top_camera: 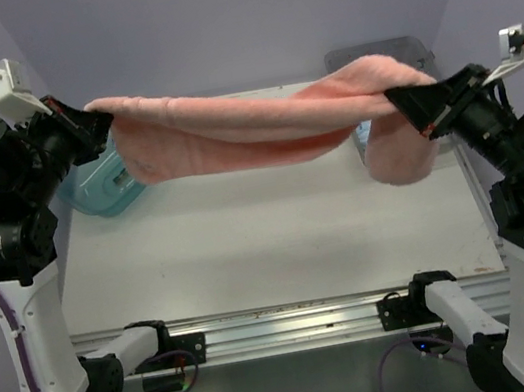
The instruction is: Roll the towels
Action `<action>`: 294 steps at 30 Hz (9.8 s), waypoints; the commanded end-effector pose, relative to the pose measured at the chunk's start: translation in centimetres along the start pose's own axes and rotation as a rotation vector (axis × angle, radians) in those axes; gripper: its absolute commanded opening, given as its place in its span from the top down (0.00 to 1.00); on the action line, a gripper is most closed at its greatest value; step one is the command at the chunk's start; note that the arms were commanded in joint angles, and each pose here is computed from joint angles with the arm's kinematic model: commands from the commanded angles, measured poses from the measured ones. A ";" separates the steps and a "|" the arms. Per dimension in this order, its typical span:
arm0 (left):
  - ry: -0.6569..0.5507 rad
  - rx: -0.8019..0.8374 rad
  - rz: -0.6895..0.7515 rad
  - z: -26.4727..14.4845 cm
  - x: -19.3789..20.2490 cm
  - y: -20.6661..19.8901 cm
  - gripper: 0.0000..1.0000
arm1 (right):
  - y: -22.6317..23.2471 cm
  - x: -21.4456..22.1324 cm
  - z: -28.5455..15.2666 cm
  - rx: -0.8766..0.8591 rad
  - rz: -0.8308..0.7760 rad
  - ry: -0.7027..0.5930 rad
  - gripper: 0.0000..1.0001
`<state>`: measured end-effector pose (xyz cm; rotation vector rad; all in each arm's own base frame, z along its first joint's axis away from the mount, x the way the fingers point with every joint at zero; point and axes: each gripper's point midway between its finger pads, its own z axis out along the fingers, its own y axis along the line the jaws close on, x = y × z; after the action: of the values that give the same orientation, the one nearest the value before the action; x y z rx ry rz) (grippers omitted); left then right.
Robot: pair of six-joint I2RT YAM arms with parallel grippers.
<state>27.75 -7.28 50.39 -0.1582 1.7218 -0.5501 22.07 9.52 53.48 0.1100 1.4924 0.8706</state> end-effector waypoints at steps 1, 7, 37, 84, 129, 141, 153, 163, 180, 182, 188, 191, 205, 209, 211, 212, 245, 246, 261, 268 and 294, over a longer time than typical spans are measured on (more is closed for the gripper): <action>0.021 -0.181 0.045 -0.9 1.5 3.9 1.00 | -2.9 6.9 -0.5 0.044 0.175 0.184 1.00; 0.307 -0.262 -0.013 6.5 12.8 10.2 1.00 | -12.1 16.2 0.9 0.240 0.262 0.351 0.99; 0.754 -0.753 -0.279 1.4 40.1 23.8 0.22 | -22.0 34.2 -7.0 0.645 0.097 0.884 0.21; 0.201 -0.702 -0.305 3.2 13.8 23.4 1.00 | -18.1 14.2 2.4 0.764 -0.371 0.366 1.00; 0.491 -0.769 -0.423 0.6 29.0 26.5 1.00 | -26.9 41.3 -17.6 1.312 0.484 0.720 0.28; 0.484 -0.768 -0.414 0.6 28.1 26.2 1.00 | -28.6 41.3 -15.5 1.276 0.456 0.610 0.53; 0.378 -0.669 -0.372 1.9 21.4 23.5 1.00 | -24.6 28.1 -8.6 1.042 0.205 0.366 1.00; 0.135 -0.408 -0.383 3.0 9.2 15.7 1.00 | -16.7 8.7 -4.3 0.906 -0.176 0.135 1.00; -0.390 -0.270 -0.043 -11.3 -4.0 3.8 1.00 | -9.4 -2.5 -17.6 0.835 -0.166 -0.179 1.00; -0.445 -0.258 -0.019 -13.5 -4.2 2.6 1.00 | -8.9 -2.6 -19.1 0.812 -0.149 -0.198 1.00; -0.564 -0.284 -0.023 -18.7 -3.6 1.7 1.00 | -8.3 -1.0 -21.8 0.772 -0.135 -0.125 1.00; -0.574 -0.303 -0.043 -19.9 -3.0 2.1 1.00 | -9.6 1.2 -21.6 0.809 -0.142 -0.043 1.00; 0.071 -0.564 -0.172 0.4 16.7 19.6 1.00 | -23.0 16.4 -8.4 1.052 -0.279 0.303 1.00; 0.289 -0.638 -0.236 3.7 23.2 23.4 1.00 | -27.5 20.9 -3.9 1.132 -0.322 0.437 1.00; 0.339 -0.666 -0.251 5.1 24.6 24.8 1.00 | -29.0 21.0 -2.1 1.146 -0.329 0.430 1.00; 0.340 -0.671 -0.252 5.6 24.5 25.1 1.00 | -29.4 20.8 -1.3 1.148 -0.322 0.429 1.00; 0.453 -0.749 -0.281 8.8 24.3 29.2 1.00 | -34.6 21.3 -1.0 1.184 -0.176 0.524 1.00; 0.461 -0.751 -0.281 8.4 24.5 29.1 1.00 | -34.4 21.8 -1.8 1.193 -0.156 0.537 1.00; 0.553 -0.833 -0.348 -0.7 30.9 26.6 1.00 | -32.9 28.3 -11.8 1.340 0.038 0.617 1.00; 0.545 -0.866 -0.380 -2.2 30.7 25.8 1.00 | -32.9 27.4 -13.5 1.408 0.026 0.580 1.00; 0.629 -0.965 -0.459 -4.5 34.9 26.4 1.00 | -33.5 30.6 -15.9 1.496 0.131 0.596 1.00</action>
<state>19.82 2.87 8.53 -1.1260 2.5107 -0.0310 17.01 -3.66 7.77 1.0670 2.4799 -0.3441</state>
